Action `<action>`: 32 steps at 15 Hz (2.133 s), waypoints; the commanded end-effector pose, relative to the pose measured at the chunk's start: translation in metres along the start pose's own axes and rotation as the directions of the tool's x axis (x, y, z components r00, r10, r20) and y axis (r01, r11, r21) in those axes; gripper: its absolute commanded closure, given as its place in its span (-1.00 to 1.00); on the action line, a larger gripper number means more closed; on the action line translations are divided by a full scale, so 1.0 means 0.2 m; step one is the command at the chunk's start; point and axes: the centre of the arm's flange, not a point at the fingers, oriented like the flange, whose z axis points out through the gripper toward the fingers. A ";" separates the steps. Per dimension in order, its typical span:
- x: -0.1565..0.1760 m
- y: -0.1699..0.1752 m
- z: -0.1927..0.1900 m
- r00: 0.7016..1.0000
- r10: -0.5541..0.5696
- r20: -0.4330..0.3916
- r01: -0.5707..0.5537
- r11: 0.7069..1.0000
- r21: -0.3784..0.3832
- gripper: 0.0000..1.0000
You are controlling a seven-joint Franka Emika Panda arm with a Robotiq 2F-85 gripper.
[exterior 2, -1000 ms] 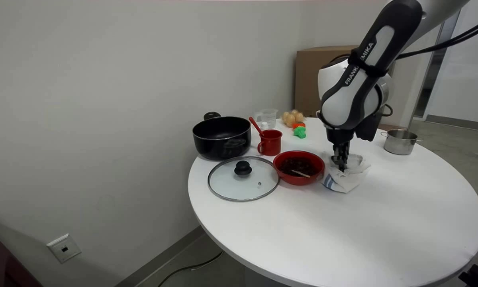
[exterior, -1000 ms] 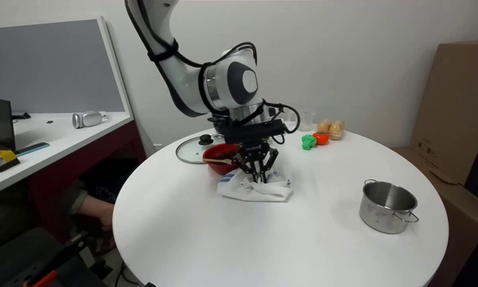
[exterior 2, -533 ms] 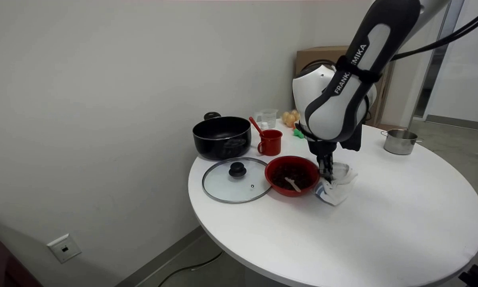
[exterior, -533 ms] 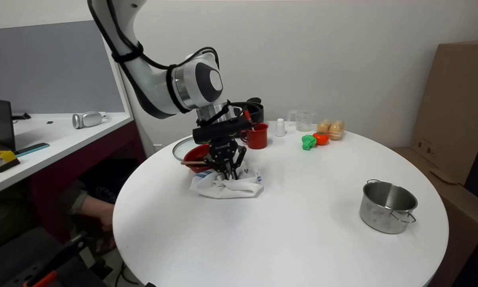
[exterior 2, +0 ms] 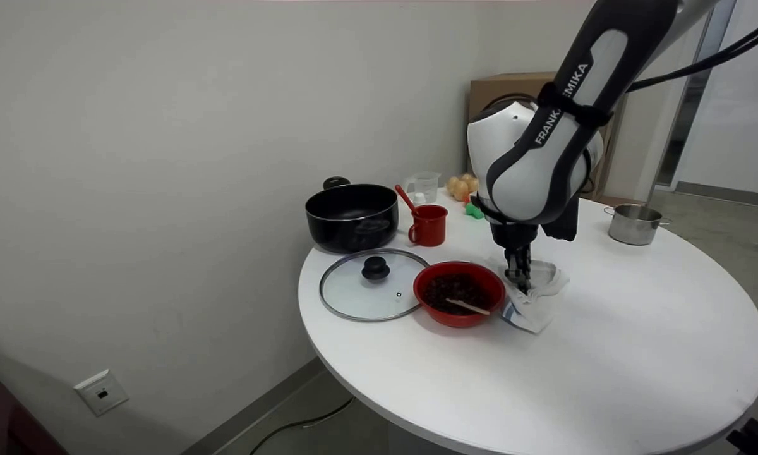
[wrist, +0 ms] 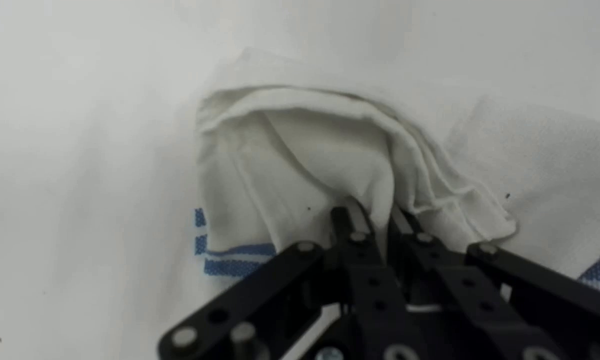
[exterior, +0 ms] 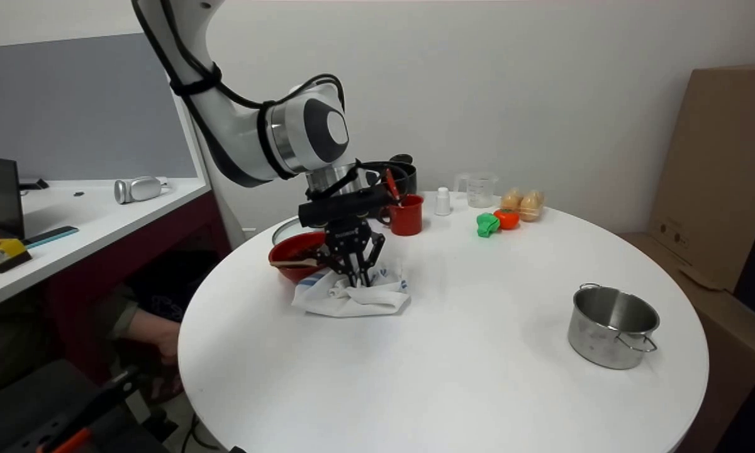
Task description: Move the silver pot to the right side of the table, use the white and blue towel to wipe the table
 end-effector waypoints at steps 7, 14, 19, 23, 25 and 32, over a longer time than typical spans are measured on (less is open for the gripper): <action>-0.35 0.04 0.02 0.980 0.199 0.005 -0.198 0.973 0.118 0.95; -0.53 -0.20 0.10 0.980 0.199 0.006 -0.198 0.972 0.124 0.95; -0.43 -0.45 0.07 0.993 0.114 0.006 -0.114 0.989 0.092 0.95; -0.30 -0.64 0.04 0.999 0.034 0.005 -0.035 0.997 0.067 0.95; -0.24 -0.70 0.02 1.000 0.001 0.000 -0.001 0.998 0.060 0.95; -0.27 -0.80 0.01 0.999 -0.041 -0.012 0.041 0.997 0.070 0.95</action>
